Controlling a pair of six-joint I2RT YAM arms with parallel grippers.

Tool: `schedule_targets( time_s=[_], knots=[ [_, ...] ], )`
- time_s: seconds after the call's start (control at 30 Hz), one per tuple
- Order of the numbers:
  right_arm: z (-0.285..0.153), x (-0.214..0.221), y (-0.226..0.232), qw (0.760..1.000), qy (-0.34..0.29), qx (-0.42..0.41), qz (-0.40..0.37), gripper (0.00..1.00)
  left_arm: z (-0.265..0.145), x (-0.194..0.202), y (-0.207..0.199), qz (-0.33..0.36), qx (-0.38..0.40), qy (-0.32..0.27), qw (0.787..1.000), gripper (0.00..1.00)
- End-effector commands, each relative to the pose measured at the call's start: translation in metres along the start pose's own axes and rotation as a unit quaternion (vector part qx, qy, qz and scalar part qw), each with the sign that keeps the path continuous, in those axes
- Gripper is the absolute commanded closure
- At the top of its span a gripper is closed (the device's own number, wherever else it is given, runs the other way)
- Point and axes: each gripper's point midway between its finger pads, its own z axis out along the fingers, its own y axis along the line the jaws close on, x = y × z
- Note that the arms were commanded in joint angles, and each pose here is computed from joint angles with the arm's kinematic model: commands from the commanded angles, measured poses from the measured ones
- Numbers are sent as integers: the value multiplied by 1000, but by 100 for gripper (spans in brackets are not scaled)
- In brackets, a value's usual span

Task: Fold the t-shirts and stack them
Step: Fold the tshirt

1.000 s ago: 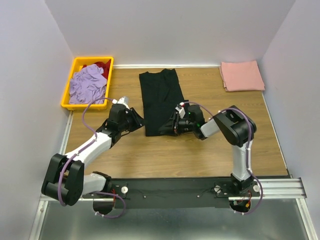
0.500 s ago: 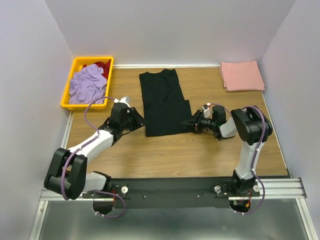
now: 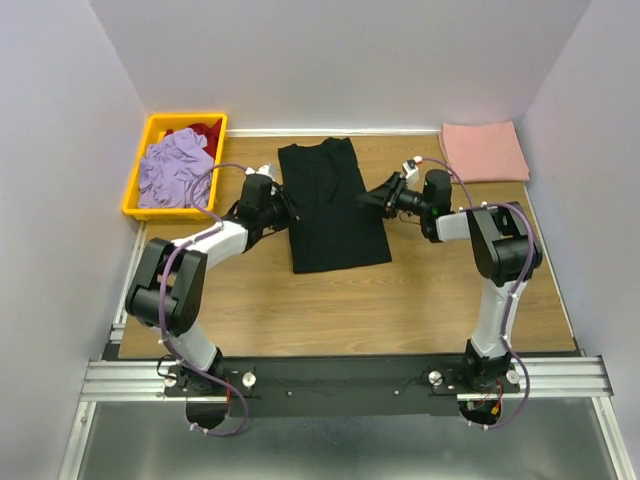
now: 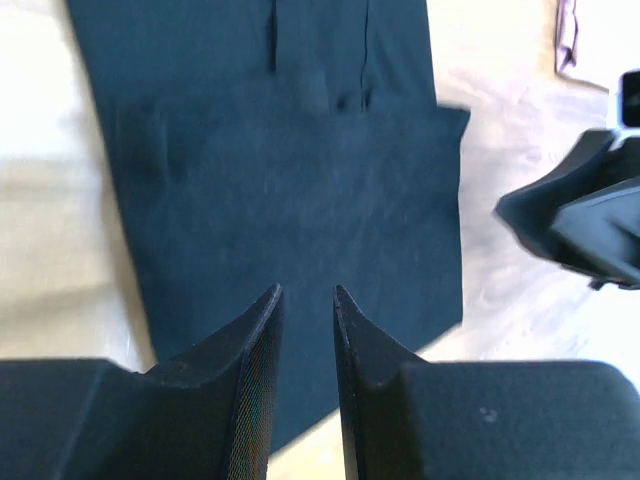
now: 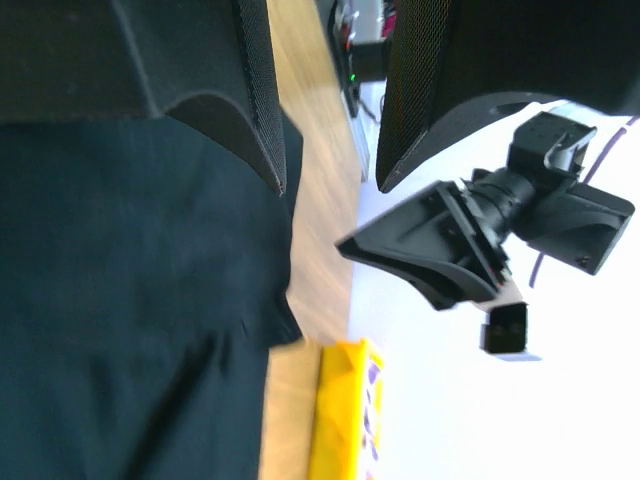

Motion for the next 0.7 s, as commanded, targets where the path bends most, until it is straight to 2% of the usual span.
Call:
schedule_targets(
  time_s=[0.0,0.23,0.43,0.57,0.67],
  knots=[
    [17,-22,-28,1000,-12,18,23,51,22,-20,11,8,-11,-13,1000,66],
    [35,-43,-74,997,-33,43,49,51,57,-23,70,-28,-72,2,997,67],
    [33,-51,-111,992,-60,87,75,51,66,-26,97,-56,-94,10,994,67],
    [29,-53,-110,992,-61,93,64,51,58,-33,96,-56,-94,-1,994,67],
    [22,-61,-80,994,-62,87,28,51,43,-45,86,-40,-94,-17,995,66]
  ],
)
